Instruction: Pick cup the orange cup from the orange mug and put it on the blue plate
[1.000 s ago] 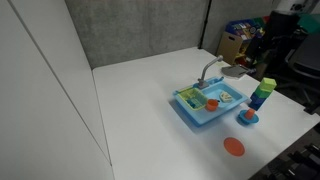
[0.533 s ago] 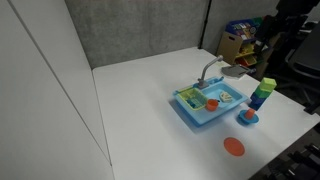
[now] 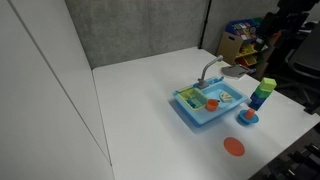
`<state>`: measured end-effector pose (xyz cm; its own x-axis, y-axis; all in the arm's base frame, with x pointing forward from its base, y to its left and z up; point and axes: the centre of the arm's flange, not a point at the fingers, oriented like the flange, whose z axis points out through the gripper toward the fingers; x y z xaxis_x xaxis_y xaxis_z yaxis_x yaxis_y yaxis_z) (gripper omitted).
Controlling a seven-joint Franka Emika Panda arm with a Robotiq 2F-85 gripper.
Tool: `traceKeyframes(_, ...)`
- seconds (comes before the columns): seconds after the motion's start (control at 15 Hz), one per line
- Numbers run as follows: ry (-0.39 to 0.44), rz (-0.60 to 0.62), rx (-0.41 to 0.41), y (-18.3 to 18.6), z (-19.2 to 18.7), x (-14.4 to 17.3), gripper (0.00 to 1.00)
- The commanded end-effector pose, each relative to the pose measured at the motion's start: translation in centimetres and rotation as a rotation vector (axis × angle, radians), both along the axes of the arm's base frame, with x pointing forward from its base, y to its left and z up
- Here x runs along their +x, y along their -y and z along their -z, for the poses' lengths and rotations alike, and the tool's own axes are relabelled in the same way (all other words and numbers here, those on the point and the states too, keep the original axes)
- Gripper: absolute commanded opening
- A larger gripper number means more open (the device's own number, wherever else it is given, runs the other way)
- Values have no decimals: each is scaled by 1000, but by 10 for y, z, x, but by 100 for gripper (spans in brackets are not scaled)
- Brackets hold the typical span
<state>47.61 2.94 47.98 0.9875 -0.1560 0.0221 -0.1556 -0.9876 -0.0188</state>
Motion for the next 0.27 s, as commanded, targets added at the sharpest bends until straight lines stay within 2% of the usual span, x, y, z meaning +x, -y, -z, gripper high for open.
traceKeyframes(0.0, -2, -1, -1, 0, 1, 0, 100)
traceKeyframes(0.2, -4, -3, -2, -2, 2, 0, 100)
